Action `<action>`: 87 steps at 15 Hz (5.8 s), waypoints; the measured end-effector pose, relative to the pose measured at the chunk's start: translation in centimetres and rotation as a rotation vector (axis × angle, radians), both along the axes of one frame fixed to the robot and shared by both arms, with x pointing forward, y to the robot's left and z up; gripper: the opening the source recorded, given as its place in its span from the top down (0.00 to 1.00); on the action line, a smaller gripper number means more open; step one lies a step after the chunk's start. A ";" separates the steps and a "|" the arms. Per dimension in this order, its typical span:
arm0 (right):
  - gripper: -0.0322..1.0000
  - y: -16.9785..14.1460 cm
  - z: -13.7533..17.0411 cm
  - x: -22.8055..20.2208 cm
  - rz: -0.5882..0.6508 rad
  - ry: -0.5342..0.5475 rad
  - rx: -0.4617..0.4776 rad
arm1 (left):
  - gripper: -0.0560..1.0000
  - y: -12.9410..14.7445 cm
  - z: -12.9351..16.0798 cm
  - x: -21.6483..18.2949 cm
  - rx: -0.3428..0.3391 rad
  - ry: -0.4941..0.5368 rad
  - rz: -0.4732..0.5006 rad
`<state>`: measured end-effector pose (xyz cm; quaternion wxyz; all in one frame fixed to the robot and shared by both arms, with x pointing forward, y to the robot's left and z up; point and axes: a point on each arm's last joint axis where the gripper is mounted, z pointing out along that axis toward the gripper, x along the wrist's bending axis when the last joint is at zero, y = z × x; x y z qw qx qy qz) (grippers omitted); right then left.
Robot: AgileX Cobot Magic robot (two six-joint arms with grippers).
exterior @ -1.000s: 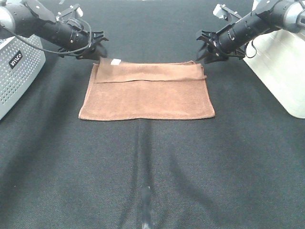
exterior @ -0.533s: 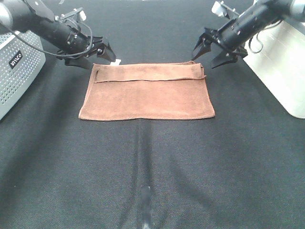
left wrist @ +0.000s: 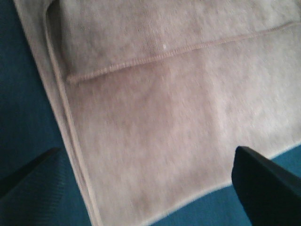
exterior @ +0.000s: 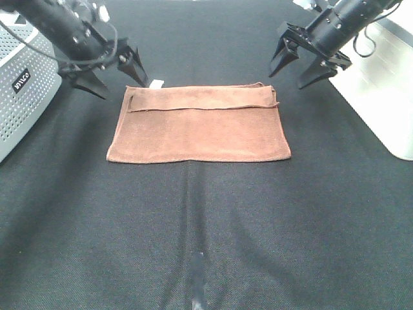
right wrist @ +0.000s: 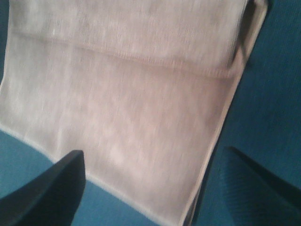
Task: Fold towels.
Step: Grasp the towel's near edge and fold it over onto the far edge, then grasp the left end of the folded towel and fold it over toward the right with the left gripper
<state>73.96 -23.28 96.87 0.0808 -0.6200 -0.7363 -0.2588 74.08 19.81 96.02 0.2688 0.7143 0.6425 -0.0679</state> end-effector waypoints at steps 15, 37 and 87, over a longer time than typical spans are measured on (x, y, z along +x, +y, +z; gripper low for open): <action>0.25 -1.0 -6.8 -6.6 -0.142 0.107 -0.054 | 0.10 0.5 -8.0 -8.0 0.069 0.090 0.184; 0.97 0.5 -8.0 -13.8 -0.160 0.263 -0.032 | 0.94 0.6 -7.3 -15.6 0.102 0.213 0.051; 0.32 2.0 0.7 -2.8 -0.031 0.024 0.025 | 0.88 -0.9 2.1 -3.6 0.193 -0.084 0.154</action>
